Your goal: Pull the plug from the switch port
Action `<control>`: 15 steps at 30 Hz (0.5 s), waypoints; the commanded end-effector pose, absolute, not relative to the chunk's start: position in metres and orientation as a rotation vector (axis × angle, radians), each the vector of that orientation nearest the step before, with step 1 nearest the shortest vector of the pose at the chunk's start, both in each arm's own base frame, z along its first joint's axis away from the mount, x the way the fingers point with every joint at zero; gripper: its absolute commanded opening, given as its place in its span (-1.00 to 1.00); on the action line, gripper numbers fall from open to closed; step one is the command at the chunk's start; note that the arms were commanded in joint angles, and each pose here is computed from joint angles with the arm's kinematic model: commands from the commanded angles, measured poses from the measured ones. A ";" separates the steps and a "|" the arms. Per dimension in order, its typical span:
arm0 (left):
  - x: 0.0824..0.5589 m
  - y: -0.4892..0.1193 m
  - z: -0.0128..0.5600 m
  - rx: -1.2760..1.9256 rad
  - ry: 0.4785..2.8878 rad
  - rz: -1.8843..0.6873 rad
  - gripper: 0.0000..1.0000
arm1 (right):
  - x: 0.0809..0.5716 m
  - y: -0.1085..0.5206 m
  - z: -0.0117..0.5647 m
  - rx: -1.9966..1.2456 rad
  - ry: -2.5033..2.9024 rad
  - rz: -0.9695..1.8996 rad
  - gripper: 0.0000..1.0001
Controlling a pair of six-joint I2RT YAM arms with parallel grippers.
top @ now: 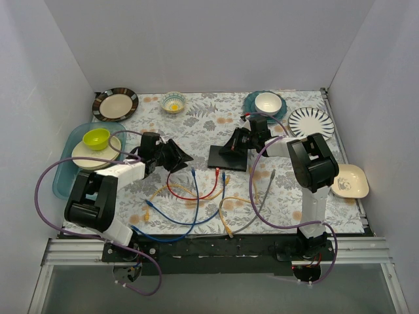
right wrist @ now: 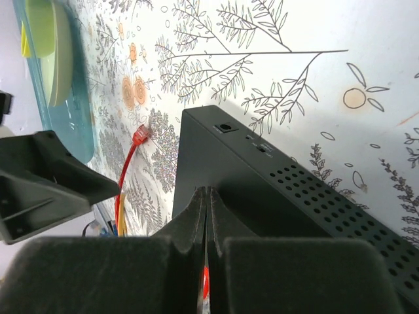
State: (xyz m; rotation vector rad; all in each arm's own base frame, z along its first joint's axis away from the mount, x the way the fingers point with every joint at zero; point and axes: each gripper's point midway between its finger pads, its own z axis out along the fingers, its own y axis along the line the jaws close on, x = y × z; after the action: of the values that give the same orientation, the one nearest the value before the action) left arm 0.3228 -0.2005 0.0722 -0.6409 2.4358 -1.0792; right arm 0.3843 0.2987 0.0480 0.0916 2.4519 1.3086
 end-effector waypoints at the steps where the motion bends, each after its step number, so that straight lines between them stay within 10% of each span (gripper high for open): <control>1: 0.347 -0.235 0.110 -0.491 2.334 -1.291 -0.14 | 0.385 0.290 0.027 0.131 2.515 1.233 -0.97; 15: 0.321 -0.302 0.072 -0.339 2.460 -1.381 -0.24 | 0.372 0.288 0.016 0.145 2.544 1.251 -0.97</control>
State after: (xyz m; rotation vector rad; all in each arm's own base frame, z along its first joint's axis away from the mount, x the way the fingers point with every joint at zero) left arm 0.3188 -0.2953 0.0835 -0.3498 2.4356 -1.3758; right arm 0.3841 0.2986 0.0467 0.0945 2.4515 1.3112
